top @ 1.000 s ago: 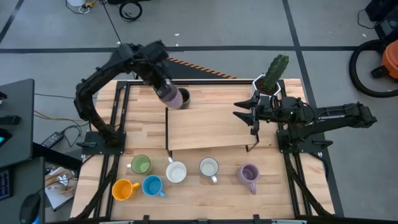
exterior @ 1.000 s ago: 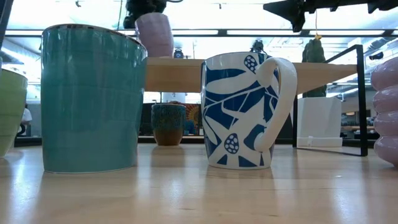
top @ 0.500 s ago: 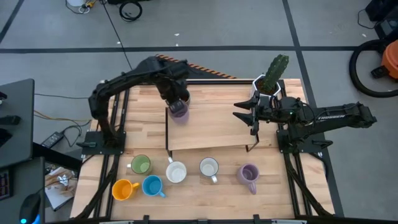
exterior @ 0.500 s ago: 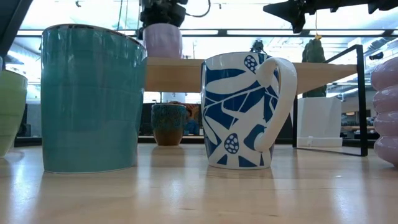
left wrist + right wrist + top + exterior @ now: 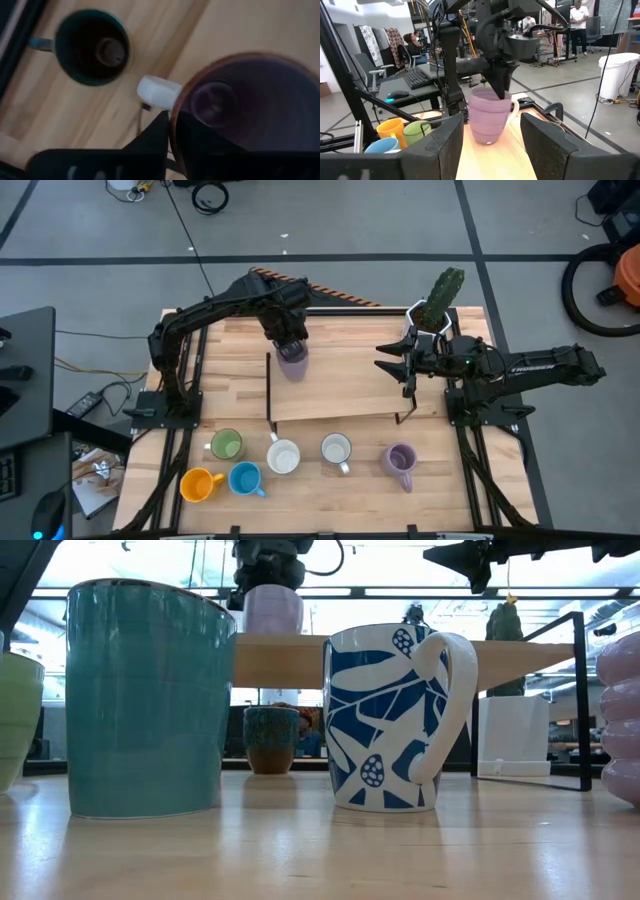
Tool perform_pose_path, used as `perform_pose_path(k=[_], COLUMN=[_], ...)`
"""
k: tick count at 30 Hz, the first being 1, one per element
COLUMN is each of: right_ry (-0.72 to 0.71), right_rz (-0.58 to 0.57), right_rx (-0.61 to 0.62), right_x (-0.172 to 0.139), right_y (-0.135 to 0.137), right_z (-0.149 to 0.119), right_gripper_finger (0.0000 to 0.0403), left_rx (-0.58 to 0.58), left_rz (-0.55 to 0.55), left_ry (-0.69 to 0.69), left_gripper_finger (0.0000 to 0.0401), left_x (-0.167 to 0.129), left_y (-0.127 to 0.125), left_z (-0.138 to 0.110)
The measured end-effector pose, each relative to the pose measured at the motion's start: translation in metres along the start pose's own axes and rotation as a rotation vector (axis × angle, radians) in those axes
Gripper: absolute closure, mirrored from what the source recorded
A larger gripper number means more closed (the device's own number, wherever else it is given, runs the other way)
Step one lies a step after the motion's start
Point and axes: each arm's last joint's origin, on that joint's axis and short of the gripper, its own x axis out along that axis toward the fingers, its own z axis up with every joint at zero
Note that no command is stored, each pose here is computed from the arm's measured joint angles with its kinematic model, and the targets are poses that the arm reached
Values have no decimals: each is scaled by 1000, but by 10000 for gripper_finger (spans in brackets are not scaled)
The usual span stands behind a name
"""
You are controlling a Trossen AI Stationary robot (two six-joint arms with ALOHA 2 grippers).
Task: Place coffee mugs
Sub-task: Put the top purple mug on the shelf
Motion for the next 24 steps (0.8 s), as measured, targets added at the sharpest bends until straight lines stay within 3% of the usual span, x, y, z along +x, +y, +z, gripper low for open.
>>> perform_pose_path(k=[5, 15, 24], right_ry=[0, 0, 1], right_rz=[0, 0, 1], right_rx=[0, 7, 7], right_x=[0, 0, 0], right_y=[0, 0, 0], right_z=[0, 0, 0], right_gripper_finger=[199, 199, 199], left_rx=[63, 130, 176], left_rz=[46, 36, -4], left_ry=[-7, -13, -105], left_gripper_finger=[308, 252, 232], left_x=[2, -1, -36], left_y=[-11, -26, -21], left_z=[-1, -6, -24])
